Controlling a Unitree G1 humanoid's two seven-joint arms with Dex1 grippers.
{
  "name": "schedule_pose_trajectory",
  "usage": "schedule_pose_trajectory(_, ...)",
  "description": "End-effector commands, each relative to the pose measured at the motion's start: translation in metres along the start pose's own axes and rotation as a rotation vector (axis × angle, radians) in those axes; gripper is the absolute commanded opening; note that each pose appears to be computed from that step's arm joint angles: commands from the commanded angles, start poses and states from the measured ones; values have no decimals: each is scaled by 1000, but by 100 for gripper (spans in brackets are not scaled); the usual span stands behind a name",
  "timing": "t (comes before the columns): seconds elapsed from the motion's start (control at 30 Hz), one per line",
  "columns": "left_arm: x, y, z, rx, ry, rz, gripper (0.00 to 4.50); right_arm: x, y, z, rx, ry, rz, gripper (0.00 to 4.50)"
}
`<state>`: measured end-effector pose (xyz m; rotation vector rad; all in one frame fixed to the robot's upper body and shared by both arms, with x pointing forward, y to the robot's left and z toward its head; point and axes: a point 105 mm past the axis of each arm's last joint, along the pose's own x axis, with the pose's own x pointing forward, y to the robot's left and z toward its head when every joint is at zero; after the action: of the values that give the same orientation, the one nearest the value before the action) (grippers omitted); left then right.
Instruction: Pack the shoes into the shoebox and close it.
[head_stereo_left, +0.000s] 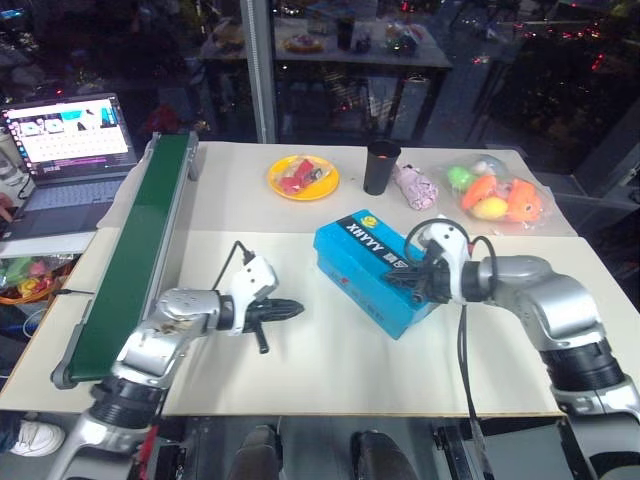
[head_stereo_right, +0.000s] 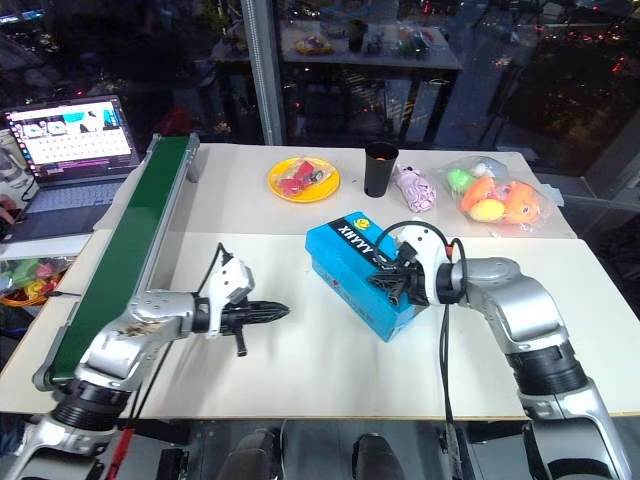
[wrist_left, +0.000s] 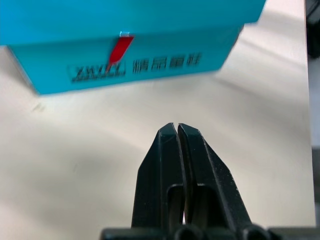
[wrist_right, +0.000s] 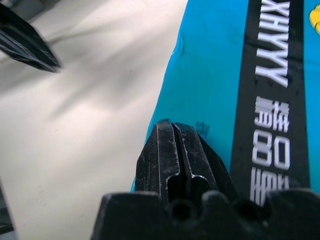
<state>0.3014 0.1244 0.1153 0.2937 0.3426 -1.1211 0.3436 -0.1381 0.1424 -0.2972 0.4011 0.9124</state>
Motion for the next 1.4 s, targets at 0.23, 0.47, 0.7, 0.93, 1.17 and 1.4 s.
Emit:
schedule_pose_trajectory(0.23,-16,9,34,72,-59,22,9,23,-8,-32,-68,123,-44,0)
schedule_pose_trajectory(0.47,-19,19,46,95,-86,28,9,-5,-1,27,-112,-118,-28,0)
schedule_pose_trajectory(0.7,-21,21,52,89,-106,8,50,-54,3,53,-115,-234,-99,182)
schedule_pose_trajectory(0.93,-26,24,53,62,-157,39,295,-96,0,27,-30,-246,-253,424)
schedule_pose_trajectory(1.17,-24,31,35,-5,-232,188,443,-128,-9,-8,48,-239,-443,450)
schedule_pose_trajectory(1.4,-5,17,-20,18,-165,332,443,-131,-16,-91,243,-221,-678,450)
